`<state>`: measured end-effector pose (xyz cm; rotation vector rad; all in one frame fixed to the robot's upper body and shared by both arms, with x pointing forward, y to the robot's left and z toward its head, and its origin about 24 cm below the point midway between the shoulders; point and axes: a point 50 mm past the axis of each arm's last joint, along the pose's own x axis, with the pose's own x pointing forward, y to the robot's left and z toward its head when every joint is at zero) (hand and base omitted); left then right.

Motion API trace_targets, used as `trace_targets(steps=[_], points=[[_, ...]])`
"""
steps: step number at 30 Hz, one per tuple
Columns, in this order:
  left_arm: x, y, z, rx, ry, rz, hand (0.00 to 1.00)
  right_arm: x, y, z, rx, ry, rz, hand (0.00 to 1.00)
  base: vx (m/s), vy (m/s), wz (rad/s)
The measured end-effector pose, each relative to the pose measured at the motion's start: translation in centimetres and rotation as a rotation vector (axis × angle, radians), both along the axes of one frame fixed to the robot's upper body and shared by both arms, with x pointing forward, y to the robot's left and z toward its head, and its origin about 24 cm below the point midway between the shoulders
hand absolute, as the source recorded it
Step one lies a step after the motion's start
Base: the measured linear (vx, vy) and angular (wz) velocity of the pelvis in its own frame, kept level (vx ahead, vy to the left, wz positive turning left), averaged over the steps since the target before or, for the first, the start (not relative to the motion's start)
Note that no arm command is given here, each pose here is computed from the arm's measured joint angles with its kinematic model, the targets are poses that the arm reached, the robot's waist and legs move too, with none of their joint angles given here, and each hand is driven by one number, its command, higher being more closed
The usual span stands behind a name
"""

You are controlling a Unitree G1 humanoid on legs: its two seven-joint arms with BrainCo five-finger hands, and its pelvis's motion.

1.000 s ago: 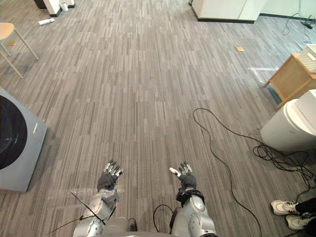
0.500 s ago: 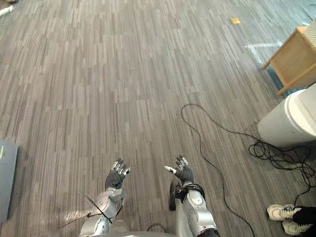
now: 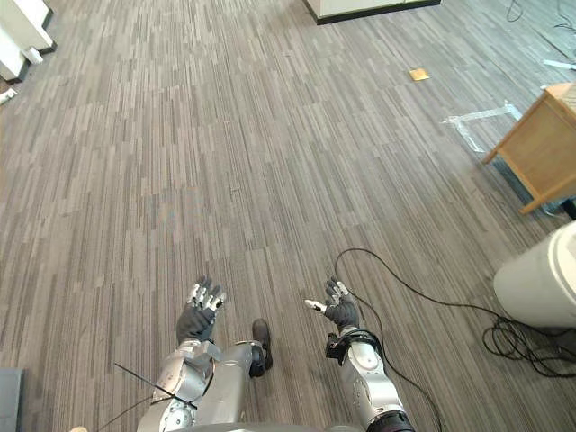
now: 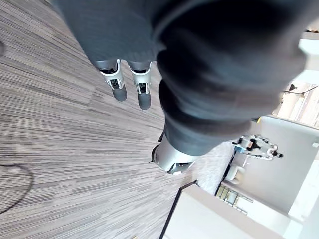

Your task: Organize washtable

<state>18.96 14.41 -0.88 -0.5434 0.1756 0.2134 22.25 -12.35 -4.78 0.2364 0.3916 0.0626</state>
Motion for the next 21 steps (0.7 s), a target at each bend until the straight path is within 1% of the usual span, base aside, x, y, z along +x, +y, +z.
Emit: trace_targets(steps=[3, 5, 9, 12, 14, 18, 20, 21], points=[[0.2, 0.9, 0.7, 0.027, -0.034, 0.012, 0.00, 0.2, 2.3, 0.3, 0.057, -0.009, 0.068, 0.00, 0.68, 0.273, -0.16], [0.2, 1.3, 0.8, 0.054, -0.038, -0.001, 0.00, 0.1, 3.4, 0.0, 0.110, 0.007, 0.069, 0.00, 0.59, 0.268, 0.24], [0.2, 1.8, 0.9, 0.085, -0.039, -0.015, 0.00, -0.8, 4.2, -0.6, 0.139, 0.042, 0.095, 0.00, 0.55, 0.088, 0.58], [-0.2, 1.4, 0.5, 0.081, -0.016, -0.032, 0.00, -2.5, 3.6, -1.7, 0.117, 0.091, 0.085, 0.00, 0.54, -0.015, 0.65], [0.8, 0.2, 0.2, 0.098, -0.027, -0.123, 0.00, -3.9, 2.6, -2.7, 0.103, 0.139, 0.067, 0.00, 0.65, -0.186, 1.33], [0.9, -0.2, -0.9, 0.095, 0.021, -0.134, 0.00, -4.2, 1.9, -2.9, 0.096, 0.151, 0.057, 0.00, 0.69, -0.291, 0.75], [0.4, -0.9, -2.2, 0.070, 0.082, -0.139, 0.00, -4.3, 1.5, -3.0, 0.084, 0.162, 0.057, 0.00, 0.92, -0.374, 0.40], [0.3, -1.6, -2.5, 0.039, 0.097, -0.139, 0.00, -4.1, 0.4, -3.1, 0.059, 0.160, 0.042, 0.00, 0.96, -0.412, 0.14]])
